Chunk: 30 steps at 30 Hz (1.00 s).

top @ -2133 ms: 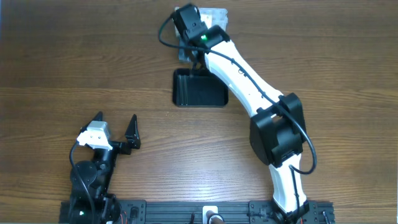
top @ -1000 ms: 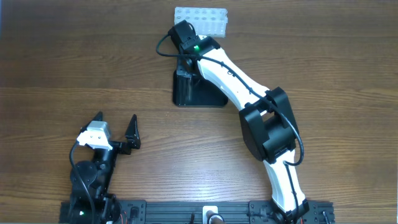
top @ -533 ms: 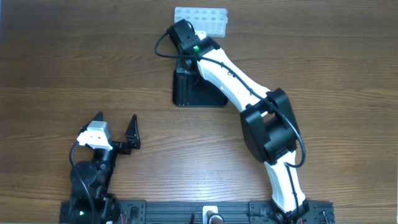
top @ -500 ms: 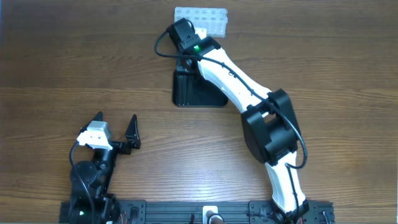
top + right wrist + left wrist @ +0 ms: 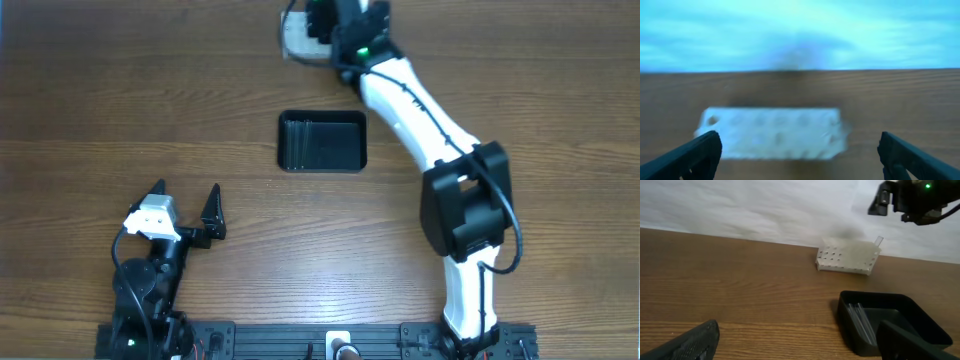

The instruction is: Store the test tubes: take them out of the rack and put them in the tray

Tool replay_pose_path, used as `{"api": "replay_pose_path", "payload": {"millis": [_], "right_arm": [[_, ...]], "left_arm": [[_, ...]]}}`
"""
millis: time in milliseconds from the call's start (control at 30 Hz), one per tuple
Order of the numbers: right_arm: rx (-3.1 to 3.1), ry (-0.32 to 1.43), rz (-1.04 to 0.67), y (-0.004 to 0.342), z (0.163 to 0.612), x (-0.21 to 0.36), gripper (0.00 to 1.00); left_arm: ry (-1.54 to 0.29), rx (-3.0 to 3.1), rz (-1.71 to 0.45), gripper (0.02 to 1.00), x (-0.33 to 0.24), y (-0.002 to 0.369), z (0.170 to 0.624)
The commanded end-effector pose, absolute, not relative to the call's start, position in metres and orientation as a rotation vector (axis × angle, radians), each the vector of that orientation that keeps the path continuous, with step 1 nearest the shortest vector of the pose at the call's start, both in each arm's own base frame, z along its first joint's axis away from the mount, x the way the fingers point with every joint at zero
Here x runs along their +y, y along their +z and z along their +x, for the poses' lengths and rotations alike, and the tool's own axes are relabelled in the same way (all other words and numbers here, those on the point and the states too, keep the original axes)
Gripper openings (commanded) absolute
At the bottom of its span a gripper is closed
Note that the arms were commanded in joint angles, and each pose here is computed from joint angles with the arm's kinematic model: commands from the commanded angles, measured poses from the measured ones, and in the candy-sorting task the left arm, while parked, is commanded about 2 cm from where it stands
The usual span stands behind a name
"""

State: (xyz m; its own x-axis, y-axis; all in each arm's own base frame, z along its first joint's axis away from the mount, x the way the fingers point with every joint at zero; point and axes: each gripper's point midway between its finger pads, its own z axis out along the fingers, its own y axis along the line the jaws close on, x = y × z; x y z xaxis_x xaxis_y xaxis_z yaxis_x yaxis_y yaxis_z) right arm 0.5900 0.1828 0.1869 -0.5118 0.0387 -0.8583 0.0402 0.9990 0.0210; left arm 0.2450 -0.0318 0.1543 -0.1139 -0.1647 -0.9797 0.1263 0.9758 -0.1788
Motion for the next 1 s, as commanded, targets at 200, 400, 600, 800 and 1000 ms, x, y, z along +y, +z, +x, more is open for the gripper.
{"api": "replay_pose_path", "payload": {"millis": [200,400,600,800,1000], "right_arm": [[2.185,0.026,0.018,0.131,0.607,0.170,0.993],[2.195,0.020,0.021,0.112,0.612,0.170,0.954],[2.199,0.017,0.027,0.109,0.613,0.168,0.801],[2.201,0.018,0.027,0.109,0.612,0.168,0.625],[2.203,0.017,0.026,0.109,0.612,0.168,0.467]], "left_arm": [[-0.236,1.667,-0.022,1.000,-0.031,0.153,0.245],[-0.236,1.667,-0.022,1.000,-0.031,0.153,0.245],[-0.236,1.667,-0.022,1.000,-0.031,0.153,0.245],[-0.236,1.667,-0.022,1.000,-0.031,0.153,0.245],[-0.236,1.667,-0.022,1.000,-0.031,0.153,0.245]]}}
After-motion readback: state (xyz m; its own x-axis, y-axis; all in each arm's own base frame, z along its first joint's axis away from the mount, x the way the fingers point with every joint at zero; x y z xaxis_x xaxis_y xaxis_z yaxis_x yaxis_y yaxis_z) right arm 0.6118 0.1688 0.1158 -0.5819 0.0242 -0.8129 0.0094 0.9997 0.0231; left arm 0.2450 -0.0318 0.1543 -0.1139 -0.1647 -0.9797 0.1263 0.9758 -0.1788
